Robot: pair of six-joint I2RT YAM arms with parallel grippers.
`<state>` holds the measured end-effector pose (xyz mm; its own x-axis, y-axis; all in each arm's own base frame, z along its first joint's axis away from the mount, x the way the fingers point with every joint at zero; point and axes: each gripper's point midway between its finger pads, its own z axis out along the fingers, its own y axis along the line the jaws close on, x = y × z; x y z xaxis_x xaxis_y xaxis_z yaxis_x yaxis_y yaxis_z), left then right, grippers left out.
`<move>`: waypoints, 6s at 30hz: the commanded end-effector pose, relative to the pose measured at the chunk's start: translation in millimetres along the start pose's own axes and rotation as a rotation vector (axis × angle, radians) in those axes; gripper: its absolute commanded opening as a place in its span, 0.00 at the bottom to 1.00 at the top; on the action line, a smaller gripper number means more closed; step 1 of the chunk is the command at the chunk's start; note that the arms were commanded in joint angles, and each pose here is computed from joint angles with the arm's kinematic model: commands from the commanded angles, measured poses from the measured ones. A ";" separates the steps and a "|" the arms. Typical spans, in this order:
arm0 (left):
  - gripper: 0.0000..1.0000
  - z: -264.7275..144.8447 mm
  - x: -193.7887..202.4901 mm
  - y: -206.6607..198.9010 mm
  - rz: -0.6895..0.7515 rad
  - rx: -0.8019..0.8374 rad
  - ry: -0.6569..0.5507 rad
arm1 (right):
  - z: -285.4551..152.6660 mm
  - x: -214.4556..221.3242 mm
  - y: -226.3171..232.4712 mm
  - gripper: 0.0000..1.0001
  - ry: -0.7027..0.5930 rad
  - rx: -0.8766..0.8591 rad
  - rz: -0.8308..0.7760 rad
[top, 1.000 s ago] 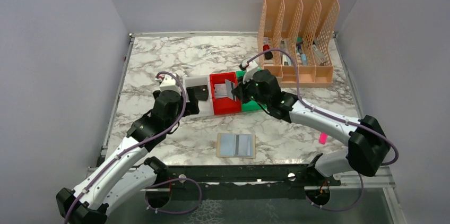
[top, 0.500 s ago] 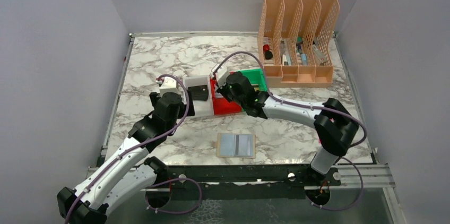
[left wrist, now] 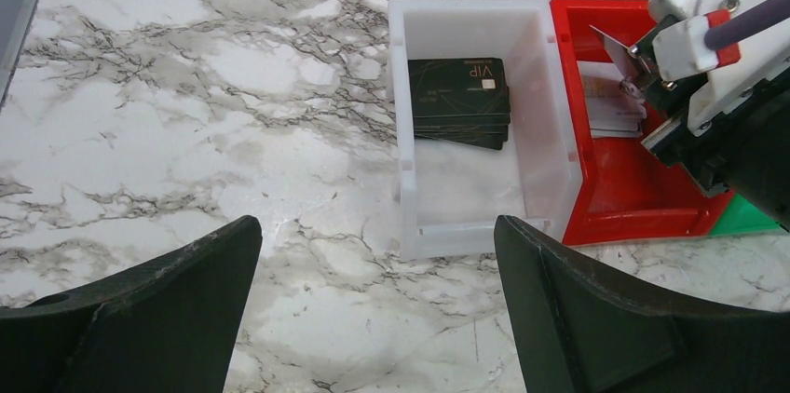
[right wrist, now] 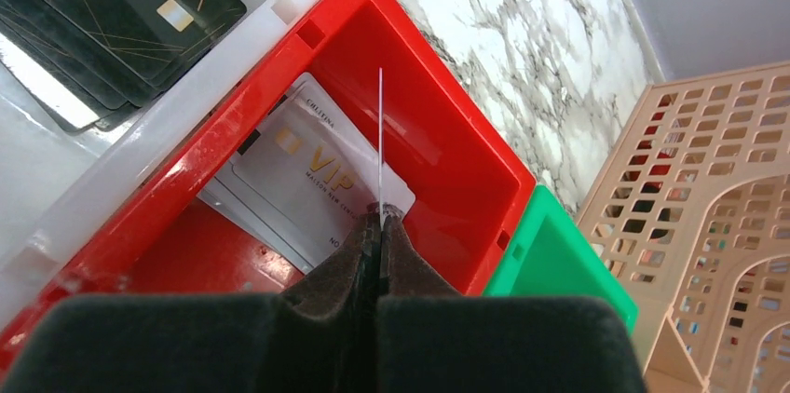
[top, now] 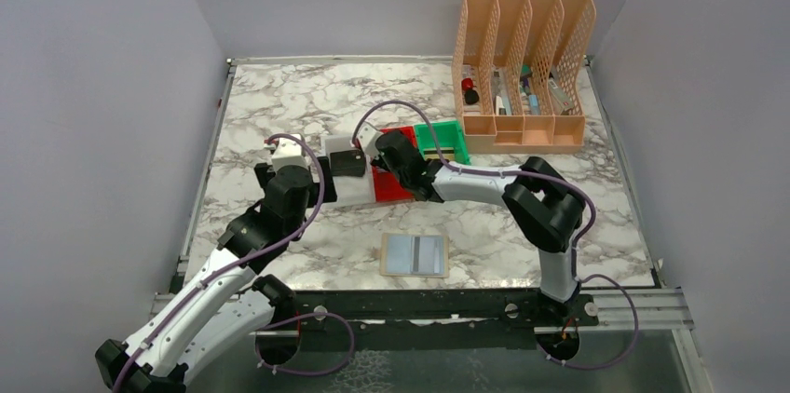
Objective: Take the credit cards out of the card holder
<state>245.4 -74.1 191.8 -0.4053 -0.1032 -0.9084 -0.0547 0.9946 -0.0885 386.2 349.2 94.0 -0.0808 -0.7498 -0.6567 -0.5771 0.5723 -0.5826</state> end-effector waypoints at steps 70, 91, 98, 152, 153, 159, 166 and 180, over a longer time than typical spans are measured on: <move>0.99 5.0 7.2 -3.0 -0.004 0.014 0.030 | -196.7 124.0 125.7 0.39 0.541 -0.228 0.946; 0.99 2.1 4.2 -1.8 -0.011 0.020 0.015 | -194.7 121.4 114.0 0.43 0.590 -0.049 0.819; 0.99 3.2 5.8 -3.1 -0.006 0.024 0.023 | -189.3 107.8 132.0 0.43 0.549 -0.153 0.873; 0.88 -42.5 111.4 -129.1 -0.154 0.713 0.561 | -193.2 105.7 143.5 0.34 0.519 -0.155 0.983; 0.87 -42.9 113.6 -129.0 -0.155 0.709 0.570 | -193.1 106.0 141.8 0.35 0.518 -0.144 0.987; 0.84 -42.1 144.2 -130.0 -0.153 0.660 0.665 | -196.0 107.5 135.8 0.38 0.502 -0.123 1.025; 0.72 -36.2 174.6 -126.6 -0.086 0.581 0.709 | -196.5 106.7 141.2 0.40 0.496 -0.153 1.052; 0.36 -39.7 203.5 -122.2 -0.070 0.566 0.754 | -190.5 107.8 157.6 0.38 0.515 -0.199 1.058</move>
<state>131.1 -216.1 40.2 -0.9153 0.0694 -0.3967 0.2776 0.8222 -0.4969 137.1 289.3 31.6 -0.8690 -0.0130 -0.4946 -0.1420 0.9642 0.2241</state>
